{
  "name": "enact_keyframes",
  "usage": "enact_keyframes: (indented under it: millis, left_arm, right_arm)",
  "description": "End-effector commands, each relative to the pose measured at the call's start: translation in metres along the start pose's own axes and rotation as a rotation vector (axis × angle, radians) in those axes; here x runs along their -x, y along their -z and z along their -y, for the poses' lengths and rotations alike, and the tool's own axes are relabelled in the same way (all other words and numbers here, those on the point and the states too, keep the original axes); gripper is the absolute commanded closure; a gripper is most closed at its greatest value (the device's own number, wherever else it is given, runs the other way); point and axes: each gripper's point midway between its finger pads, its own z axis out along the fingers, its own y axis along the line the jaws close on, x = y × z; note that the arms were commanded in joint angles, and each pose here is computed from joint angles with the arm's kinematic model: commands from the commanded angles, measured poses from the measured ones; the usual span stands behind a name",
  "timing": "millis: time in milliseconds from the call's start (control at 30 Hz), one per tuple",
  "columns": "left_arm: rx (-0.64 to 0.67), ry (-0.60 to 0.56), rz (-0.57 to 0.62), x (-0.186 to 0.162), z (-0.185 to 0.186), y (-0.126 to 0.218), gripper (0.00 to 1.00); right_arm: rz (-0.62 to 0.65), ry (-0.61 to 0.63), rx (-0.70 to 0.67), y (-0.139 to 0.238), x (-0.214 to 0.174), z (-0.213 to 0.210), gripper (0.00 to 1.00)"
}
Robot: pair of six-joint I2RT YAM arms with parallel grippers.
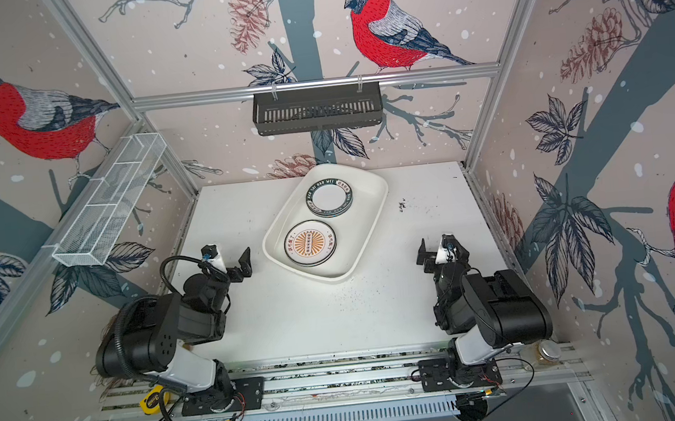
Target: Place the plates into the plastic bin on the countertop
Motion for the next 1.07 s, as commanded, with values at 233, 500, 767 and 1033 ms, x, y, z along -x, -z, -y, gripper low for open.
enact_keyframes:
  millis: [233, 500, 767, 1033]
  left_arm:
    - [0.001, -0.012, 0.030, 0.008, 0.000, -0.001, 0.01]
    - [0.000, -0.014, 0.029, 0.008, 0.000, -0.001, 0.01]
    - [0.007, -0.011, 0.032, 0.009, 0.000, -0.001, 0.01]
    - [-0.012, -0.022, 0.030, 0.008, 0.004, 0.000, 0.01]
  right_arm:
    - [0.050, -0.053, -0.034, -0.034, 0.031, 0.012, 0.00]
    - [0.040, -0.060, -0.145, -0.036, 0.030, 0.024, 0.00]
    - [0.040, -0.059, -0.145, -0.036, 0.030, 0.024, 0.00]
    - [0.041, -0.060, -0.144, -0.037, 0.031, 0.024, 0.00]
